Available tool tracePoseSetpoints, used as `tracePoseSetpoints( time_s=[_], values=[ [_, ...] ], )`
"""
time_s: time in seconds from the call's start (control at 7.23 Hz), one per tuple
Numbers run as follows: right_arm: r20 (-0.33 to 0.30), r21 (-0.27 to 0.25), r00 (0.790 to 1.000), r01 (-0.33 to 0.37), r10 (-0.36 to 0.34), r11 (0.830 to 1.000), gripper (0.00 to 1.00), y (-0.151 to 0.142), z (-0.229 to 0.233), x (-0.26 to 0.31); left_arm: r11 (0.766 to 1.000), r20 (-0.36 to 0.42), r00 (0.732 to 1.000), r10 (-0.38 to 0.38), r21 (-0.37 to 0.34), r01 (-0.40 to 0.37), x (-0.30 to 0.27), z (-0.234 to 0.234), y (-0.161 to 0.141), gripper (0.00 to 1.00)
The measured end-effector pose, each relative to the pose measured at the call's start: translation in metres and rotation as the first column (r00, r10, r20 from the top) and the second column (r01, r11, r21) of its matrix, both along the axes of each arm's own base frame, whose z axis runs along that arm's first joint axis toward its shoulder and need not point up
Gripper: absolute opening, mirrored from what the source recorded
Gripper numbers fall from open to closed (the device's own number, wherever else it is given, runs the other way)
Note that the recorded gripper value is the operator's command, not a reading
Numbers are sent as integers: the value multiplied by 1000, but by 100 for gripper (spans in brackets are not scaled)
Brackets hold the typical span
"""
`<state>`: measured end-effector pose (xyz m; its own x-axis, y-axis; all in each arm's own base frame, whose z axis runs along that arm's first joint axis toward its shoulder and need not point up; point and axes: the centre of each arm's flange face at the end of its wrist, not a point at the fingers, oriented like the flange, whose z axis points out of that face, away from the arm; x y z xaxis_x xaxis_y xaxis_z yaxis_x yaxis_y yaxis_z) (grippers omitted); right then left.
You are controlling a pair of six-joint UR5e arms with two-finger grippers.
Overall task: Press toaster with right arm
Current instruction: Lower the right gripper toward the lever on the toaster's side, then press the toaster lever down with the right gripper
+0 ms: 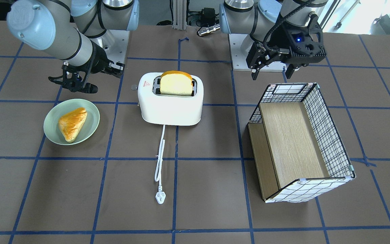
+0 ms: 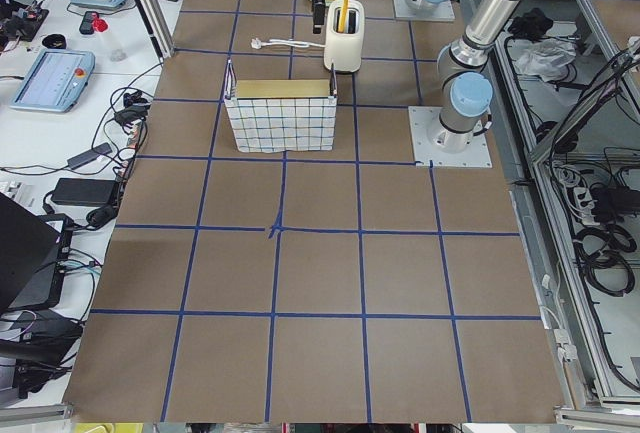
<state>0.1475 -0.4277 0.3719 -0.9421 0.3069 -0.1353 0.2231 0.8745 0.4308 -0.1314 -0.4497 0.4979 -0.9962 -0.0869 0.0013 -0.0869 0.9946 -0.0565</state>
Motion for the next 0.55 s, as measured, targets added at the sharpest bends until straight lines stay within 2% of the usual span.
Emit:
tracePoseSetpoints(
  time_s=[0.28,0.55],
  values=[
    [13,-17,1000,6,-6,1000,0,13,-26,2,1000,0,1000,0,0,0,0,0,0,100],
    [55,-31,998,23,-22,999,0,14,-39,6,1000,0,1000,0,0,0,0,0,0,100]
  ],
)
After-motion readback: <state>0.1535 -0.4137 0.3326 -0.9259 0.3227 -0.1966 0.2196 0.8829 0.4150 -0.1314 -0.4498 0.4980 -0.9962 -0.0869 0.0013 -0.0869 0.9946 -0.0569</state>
